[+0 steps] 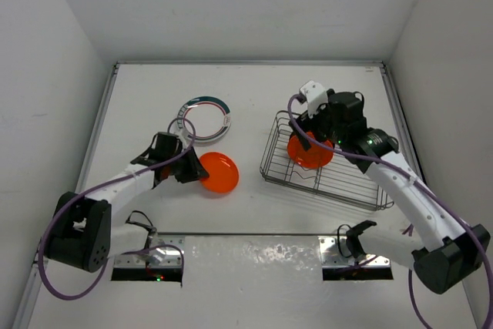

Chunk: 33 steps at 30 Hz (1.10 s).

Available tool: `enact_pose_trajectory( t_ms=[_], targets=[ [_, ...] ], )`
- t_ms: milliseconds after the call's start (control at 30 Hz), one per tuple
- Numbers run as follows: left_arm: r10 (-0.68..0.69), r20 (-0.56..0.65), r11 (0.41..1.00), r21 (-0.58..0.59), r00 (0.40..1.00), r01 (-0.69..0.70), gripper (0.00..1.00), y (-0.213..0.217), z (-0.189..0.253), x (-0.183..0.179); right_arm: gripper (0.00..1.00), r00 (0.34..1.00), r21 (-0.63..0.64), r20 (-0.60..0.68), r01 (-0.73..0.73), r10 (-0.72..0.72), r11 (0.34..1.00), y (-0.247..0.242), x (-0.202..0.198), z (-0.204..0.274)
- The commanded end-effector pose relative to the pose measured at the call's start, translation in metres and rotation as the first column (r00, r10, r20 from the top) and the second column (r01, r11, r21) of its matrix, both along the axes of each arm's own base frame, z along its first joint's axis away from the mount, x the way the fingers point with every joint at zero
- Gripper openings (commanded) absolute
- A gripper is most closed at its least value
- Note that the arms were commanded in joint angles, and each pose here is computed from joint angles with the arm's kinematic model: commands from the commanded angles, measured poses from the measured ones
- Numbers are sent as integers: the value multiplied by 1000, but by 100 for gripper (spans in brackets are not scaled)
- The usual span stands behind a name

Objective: Unload the plates from the dish rack

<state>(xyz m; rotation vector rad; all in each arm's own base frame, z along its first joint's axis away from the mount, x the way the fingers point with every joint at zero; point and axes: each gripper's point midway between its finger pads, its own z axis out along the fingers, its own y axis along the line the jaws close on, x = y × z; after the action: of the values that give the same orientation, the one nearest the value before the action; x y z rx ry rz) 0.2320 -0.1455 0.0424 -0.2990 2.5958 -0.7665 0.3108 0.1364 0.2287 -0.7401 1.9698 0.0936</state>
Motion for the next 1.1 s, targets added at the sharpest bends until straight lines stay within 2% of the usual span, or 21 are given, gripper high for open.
enact_pose_trajectory(
  t_ms=[0, 33, 100, 133, 200, 233, 267, 300, 333, 467, 533, 667, 967, 1067],
  targets=[
    [5, 75, 1000, -27, 997, -3, 31, -12, 7, 17, 99, 996, -287, -67, -74, 57, 955, -28, -2, -27],
    [11, 58, 1000, -26, 998, -9, 48, -13, 3, 14, 99, 993, -326, -101, -92, 62, 941, -30, 2, -40],
    [23, 30, 1000, 6, 999, -23, 63, -9, -7, 7, 97, 987, -376, -133, -131, 86, 917, -33, 6, -49],
    [32, 25, 999, 14, 999, -32, 79, -8, -9, 6, 92, 982, -387, -166, -145, 86, 910, -33, 9, -60],
    [48, 23, 998, 46, 999, -49, 94, -3, -8, 3, 85, 981, -405, -178, -149, 82, 902, -34, 16, -63],
    [51, 33, 997, 52, 998, -53, 100, -1, -5, 4, 75, 980, -421, -185, -141, 68, 896, -36, 20, -67],
    [61, 74, 996, 61, 995, -66, 100, 1, 6, 8, 72, 984, -433, -165, -136, 70, 891, -36, 26, -65],
    [65, 65, 994, 81, 996, -71, 100, 4, 9, 4, 70, 987, -443, -149, -126, 66, 888, -37, 30, -64],
    [70, 104, 992, 102, 992, -81, 100, 7, 21, 10, 62, 987, -462, -148, -130, 68, 877, -39, 32, -67],
    [65, 210, 990, 106, 976, -88, 100, 12, 66, 12, 50, 986, -472, -137, -146, 91, 869, -36, 37, -68],
    [56, 217, 989, 122, 975, -84, 100, 15, 76, 9, 47, 984, -461, -144, -157, 101, 873, -33, 37, -69],
    [39, 273, 990, 120, 961, -75, 100, 15, 106, 12, 34, 978, -454, -169, -185, 120, 872, -29, 36, -76],
    [4, 305, 992, 122, 953, -43, 100, 13, 124, 12, 33, 968, -480, -224, -213, 115, 851, -34, 32, -92],
    [-4, 302, 992, 125, 953, -35, 100, 13, 123, 11, 20, 959, -487, -255, -238, 124, 840, -34, 31, -97]
  ],
)
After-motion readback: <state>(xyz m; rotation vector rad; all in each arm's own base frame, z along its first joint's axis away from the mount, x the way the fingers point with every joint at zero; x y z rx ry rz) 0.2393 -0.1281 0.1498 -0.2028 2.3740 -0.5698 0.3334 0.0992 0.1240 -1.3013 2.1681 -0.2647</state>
